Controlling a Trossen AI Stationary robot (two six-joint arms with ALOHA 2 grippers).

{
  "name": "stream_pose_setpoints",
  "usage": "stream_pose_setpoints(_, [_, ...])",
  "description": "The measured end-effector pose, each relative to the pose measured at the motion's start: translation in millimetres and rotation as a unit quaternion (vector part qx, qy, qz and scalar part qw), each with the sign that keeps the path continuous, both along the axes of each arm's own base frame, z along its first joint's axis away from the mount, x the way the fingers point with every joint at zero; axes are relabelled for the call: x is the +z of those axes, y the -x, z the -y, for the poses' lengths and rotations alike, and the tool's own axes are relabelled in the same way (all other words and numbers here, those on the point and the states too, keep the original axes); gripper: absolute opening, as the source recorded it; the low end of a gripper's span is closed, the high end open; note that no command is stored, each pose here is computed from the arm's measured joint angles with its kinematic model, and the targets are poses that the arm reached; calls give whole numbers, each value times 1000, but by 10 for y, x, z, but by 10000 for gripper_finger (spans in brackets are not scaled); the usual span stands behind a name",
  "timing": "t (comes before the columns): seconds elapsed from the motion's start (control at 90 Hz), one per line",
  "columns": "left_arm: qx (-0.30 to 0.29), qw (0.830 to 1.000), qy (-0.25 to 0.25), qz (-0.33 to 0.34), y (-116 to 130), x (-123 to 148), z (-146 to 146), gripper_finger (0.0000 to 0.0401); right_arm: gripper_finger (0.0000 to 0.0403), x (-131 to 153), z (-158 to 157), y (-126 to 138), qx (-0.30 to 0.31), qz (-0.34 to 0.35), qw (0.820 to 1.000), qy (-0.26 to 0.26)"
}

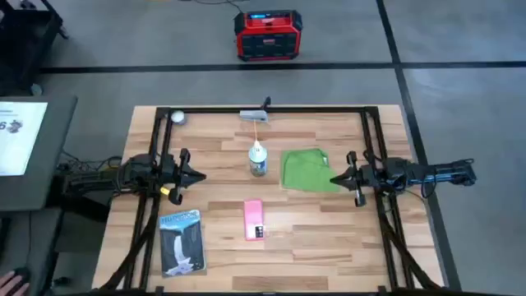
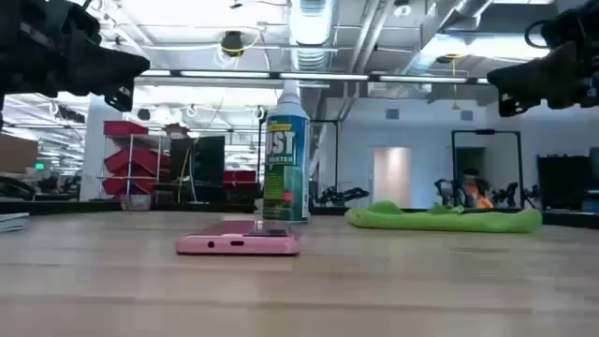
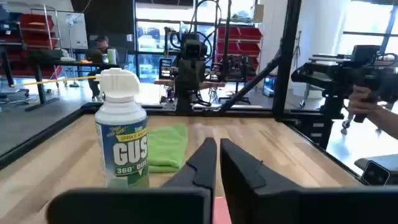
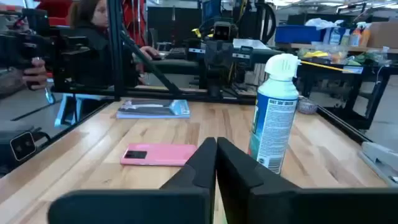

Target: Apply microfiber cloth

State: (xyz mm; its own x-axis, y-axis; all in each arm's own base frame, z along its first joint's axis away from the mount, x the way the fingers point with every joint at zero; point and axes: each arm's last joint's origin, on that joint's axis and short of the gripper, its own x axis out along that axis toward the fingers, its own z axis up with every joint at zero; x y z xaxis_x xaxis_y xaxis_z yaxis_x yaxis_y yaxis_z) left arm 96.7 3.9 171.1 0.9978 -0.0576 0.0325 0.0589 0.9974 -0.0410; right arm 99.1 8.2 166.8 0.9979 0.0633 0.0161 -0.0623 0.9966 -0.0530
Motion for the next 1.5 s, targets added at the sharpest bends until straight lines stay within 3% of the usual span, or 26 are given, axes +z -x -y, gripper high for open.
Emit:
stream_pose_setpoints(0.556, [0,1000,16,-1,0,1,0,0,0,10,3,-2,-1,4,1000,-13])
stream_pose_setpoints(0.722, [-1,1000,28,-2,0,1,0,0,0,394,-3,12,16,79,997,-12])
stream_pose_setpoints(0.811, [0,1000,24,-1,0,1,0,0,0,558,-7,-21,15,61,998,-3])
stream_pose_setpoints(0.911, [0,1000,23,-1,0,0,-1,0,0,513,-12,-149,8,-13,1000,-15])
stream_pose_setpoints(1.167, [0,1000,12,5,0,11,0,0,0,270,-64,-612,-9,-107,992,-68])
stream_pose_setpoints(1.5, [8,1000,-4,9,0,16,-5,0,0,325,-364,-1424,27,-162,986,-40])
